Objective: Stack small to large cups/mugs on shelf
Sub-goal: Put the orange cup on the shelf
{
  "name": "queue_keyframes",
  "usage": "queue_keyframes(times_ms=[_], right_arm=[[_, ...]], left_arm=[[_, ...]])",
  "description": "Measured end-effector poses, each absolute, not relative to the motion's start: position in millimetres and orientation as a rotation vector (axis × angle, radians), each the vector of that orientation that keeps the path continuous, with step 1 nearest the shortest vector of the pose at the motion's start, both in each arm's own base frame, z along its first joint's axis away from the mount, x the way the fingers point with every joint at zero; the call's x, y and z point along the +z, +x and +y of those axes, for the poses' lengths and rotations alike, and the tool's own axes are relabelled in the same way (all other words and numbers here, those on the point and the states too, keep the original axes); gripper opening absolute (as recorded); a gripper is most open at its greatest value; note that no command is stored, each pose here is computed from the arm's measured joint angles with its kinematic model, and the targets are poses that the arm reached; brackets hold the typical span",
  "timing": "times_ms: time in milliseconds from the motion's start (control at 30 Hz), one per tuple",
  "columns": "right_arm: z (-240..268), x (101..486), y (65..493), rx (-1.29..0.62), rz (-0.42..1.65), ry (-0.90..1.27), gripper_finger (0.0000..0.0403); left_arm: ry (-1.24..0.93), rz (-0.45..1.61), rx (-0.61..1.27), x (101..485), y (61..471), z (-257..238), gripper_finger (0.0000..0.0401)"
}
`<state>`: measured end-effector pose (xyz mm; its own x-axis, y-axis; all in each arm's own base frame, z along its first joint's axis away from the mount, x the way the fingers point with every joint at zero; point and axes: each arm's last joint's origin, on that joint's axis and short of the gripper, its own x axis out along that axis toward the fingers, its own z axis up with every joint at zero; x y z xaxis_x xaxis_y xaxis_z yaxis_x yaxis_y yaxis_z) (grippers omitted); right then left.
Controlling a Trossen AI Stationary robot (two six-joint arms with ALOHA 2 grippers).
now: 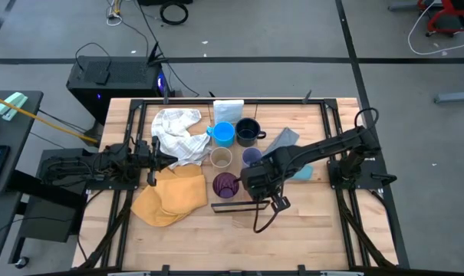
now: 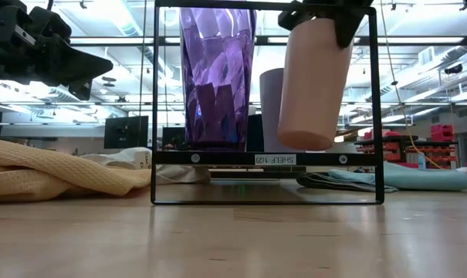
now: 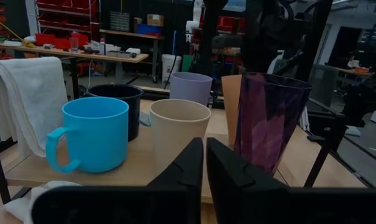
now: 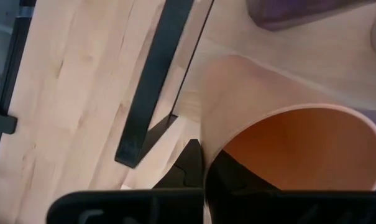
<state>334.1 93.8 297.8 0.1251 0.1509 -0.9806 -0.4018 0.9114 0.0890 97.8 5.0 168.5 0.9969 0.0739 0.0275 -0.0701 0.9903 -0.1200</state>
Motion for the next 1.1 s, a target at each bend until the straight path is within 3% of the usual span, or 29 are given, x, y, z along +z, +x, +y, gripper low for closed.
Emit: queue_keyframes(times_ms=[967,1100], right_arm=[[81.2,291.5,342.8,0.37,1.397,-0.192,0.0],[81.7,291.4,342.5,0.382,1.4,-0.178,0.0018]], left_arm=[[-0.119,-0.031,0.072,168.5,97.8,5.0,0.003],[-0.119,-0.031,0.072,168.5,97.8,5.0,0.0036]])
